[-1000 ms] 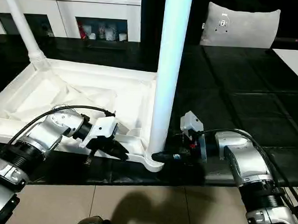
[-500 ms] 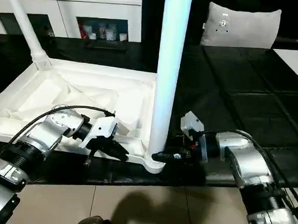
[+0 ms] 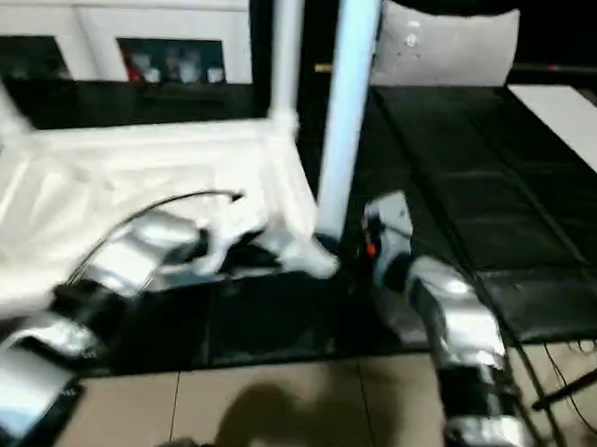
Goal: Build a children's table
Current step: Rotate leg to tighten
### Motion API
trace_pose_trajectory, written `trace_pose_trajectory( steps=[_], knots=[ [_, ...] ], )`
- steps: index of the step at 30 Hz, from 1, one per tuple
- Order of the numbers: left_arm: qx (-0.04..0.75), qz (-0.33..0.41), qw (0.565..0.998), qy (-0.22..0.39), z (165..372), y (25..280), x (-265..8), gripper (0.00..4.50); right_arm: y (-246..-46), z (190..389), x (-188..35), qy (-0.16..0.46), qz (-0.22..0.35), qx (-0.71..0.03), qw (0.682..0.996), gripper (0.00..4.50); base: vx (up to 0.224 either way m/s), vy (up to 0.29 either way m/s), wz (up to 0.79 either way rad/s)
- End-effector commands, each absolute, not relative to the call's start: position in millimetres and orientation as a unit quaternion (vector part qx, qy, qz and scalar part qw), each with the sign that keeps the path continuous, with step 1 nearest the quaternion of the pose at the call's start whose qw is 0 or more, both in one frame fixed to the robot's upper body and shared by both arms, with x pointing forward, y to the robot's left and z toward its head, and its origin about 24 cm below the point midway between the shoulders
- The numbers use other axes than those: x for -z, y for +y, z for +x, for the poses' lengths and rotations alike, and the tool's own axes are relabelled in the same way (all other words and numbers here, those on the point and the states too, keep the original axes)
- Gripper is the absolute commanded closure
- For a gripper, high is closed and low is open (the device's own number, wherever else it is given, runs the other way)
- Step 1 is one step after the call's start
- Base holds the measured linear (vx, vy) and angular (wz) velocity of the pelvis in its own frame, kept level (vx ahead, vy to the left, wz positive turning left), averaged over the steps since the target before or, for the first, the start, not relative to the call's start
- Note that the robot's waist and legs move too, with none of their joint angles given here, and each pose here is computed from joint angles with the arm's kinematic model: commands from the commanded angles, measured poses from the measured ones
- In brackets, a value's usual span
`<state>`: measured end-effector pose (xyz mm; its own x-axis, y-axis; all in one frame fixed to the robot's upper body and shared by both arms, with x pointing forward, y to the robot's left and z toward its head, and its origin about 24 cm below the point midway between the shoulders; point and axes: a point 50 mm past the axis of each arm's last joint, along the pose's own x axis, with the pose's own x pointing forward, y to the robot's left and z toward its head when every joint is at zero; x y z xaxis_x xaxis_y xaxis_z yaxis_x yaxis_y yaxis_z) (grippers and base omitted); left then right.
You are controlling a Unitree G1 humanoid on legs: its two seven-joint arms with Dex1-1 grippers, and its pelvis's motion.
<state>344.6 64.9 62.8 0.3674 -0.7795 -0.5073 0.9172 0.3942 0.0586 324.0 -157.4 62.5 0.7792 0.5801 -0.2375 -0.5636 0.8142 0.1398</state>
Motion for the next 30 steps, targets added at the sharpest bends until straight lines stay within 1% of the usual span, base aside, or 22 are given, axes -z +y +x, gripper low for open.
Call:
trace_pose_trajectory(
  steps=[1,3,4,5,6,8,9,11,15,16,19,22,23,26,28,29,30],
  knots=[
    [0.505,0.146,0.839,0.141,352.8,30.8,-88.9,4.5,-123.8,328.1,-54.7,0.151,0.046,-0.29,0.944,2.56,0.0,0.0,0.0],
    [0.479,0.142,0.855,0.138,355.8,26.9,-90.2,4.5,-121.9,333.1,-55.5,0.147,0.064,-0.248,0.955,2.57,0.0,0.0,0.0],
    [0.478,0.143,0.856,0.137,356.0,26.7,-90.3,4.5,-121.8,333.5,-55.6,0.146,0.064,-0.245,0.956,2.57,0.0,0.0,0.0],
    [0.465,0.151,0.862,0.134,356.9,24.1,-90.8,4.5,-120.2,337.8,-59.4,0.127,0.061,-0.22,0.965,2.57,0.0,0.0,0.0],
    [0.465,0.152,0.862,0.134,356.7,23.3,-90.7,4.5,-119.4,338.6,-60.9,0.119,0.062,-0.218,0.967,2.22,0.0,0.0,0.0],
    [0.464,0.152,0.862,0.135,356.5,22.1,-90.7,4.5,-118.8,339.7,-62.7,0.11,0.059,-0.212,0.969,1.87,0.0,0.0,0.0],
    [0.465,0.156,0.861,0.136,355.9,21.7,-90.3,4.5,-118.9,339.6,-63.7,0.105,0.051,-0.212,0.97,1.87,0.0,0.0,0.0],
    [0.467,0.159,0.859,0.137,355.9,23.7,-89.0,4.5,-121.4,338.6,-63.5,0.102,0.043,-0.217,0.97,1.54,0.0,0.0,0.0],
    [0.476,0.171,0.851,0.143,355.1,32.5,-83.8,4.5,-135.3,337.0,-64.9,0.086,0.019,-0.221,0.971,1.37,0.0,0.0,0.0],
    [0.481,0.176,0.846,0.146,354.3,36.5,-81.6,4.5,-140.6,336.0,-66.4,0.079,0.013,-0.228,0.97,1.1,0.0,0.0,0.0],
    [0.5,0.19,0.832,0.149,351.5,46.5,-76.9,4.5,-152.6,332.2,-70.7,0.068,0.005,-0.266,0.962,0.97,0.0,0.0,0.0],
    [0.525,0.206,0.812,0.152,347.6,56.0,-72.7,4.5,-163.9,327.7,-75.6,0.062,-0.002,-0.305,0.95,0.63,0.0,0.0,0.0],
    [0.536,0.214,0.802,0.155,345.9,60.9,-70.8,4.5,-168.9,324.7,-77.4,0.061,-0.017,-0.33,0.942,0.63,0.0,0.0,0.0],
    [0.568,0.226,0.776,0.157,341.9,71.6,-69.0,4.5,-179.3,317.1,-80.7,0.07,-0.041,-0.393,0.916,0.29,0.0,0.0,0.0],
    [0.591,0.234,0.756,0.159,339.2,77.9,-68.5,4.5,-184.4,313.0,-82.6,0.077,-0.061,-0.43,0.898,0.18,0.0,0.0,0.0],
    [0.591,0.234,0.756,0.159,339.2,77.9,-68.5,4.5,-184.4,313.0,-82.6,0.077,-0.061,-0.43,0.898,0.09,0.0,0.0,0.0],
    [0.611,0.24,0.737,0.16,336.2,82.7,-68.4,4.5,-187.2,309.4,-83.1,0.085,-0.082,-0.461,0.88,0.09,0.0,0.0,0.0]
  ],
)
